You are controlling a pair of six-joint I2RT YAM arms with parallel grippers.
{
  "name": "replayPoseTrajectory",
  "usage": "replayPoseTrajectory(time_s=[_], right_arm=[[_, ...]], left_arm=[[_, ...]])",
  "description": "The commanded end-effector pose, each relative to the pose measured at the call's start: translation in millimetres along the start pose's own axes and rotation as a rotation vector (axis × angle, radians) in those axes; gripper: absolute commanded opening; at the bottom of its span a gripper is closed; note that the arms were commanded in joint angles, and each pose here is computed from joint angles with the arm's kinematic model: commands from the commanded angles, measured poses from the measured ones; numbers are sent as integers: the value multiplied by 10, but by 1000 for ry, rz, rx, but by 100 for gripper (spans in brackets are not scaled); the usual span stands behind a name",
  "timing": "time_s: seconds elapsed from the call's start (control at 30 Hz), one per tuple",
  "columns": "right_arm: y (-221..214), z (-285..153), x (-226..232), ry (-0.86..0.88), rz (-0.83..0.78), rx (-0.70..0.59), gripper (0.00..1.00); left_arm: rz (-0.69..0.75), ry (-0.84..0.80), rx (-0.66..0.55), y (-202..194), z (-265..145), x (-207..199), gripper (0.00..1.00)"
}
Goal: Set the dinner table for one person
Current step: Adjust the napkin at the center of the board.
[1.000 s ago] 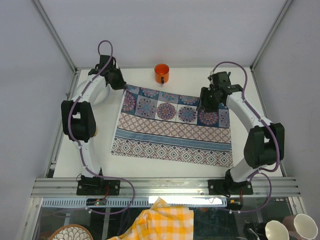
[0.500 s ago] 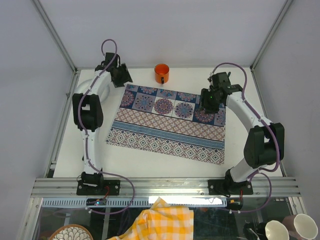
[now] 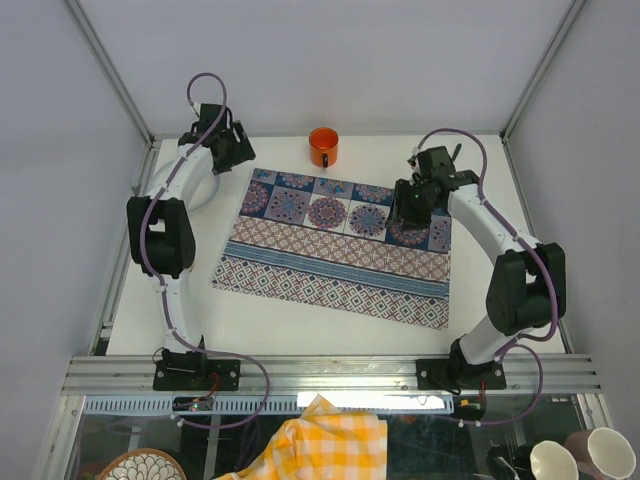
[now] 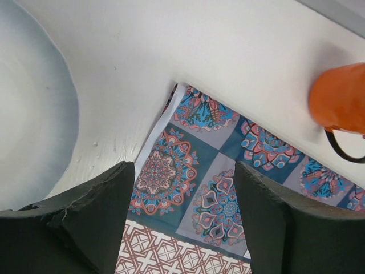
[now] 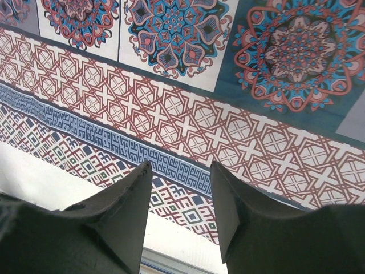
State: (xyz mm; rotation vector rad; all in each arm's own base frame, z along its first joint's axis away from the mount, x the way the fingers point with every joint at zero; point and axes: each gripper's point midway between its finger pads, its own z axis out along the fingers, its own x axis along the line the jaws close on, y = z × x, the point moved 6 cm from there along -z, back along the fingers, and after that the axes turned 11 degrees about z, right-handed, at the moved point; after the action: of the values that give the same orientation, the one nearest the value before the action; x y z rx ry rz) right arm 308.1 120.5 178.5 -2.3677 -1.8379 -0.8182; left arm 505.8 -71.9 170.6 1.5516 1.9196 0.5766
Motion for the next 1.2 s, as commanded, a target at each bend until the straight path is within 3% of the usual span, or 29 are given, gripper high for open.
replayPoseTrajectory(time_s=[0.0, 0.33, 0.6, 0.83, 1.17], right_arm=[[1, 64, 105, 44, -13, 1, 48], [-4, 276, -12, -17, -18, 20, 48], [99, 335, -272, -224, -12, -45, 48], [129, 328, -430, -281, 20, -55, 48], [308, 125, -947, -439, 140, -132, 51]], left_arm=[[11, -51, -63, 90, -218, -104, 72], [51, -150, 35, -428, -134, -443, 71], [118, -224, 19, -601, -59, -668, 71], [140, -247, -4, -644, 175, -704, 71], [157, -206, 94, -956, 568, -619, 70]])
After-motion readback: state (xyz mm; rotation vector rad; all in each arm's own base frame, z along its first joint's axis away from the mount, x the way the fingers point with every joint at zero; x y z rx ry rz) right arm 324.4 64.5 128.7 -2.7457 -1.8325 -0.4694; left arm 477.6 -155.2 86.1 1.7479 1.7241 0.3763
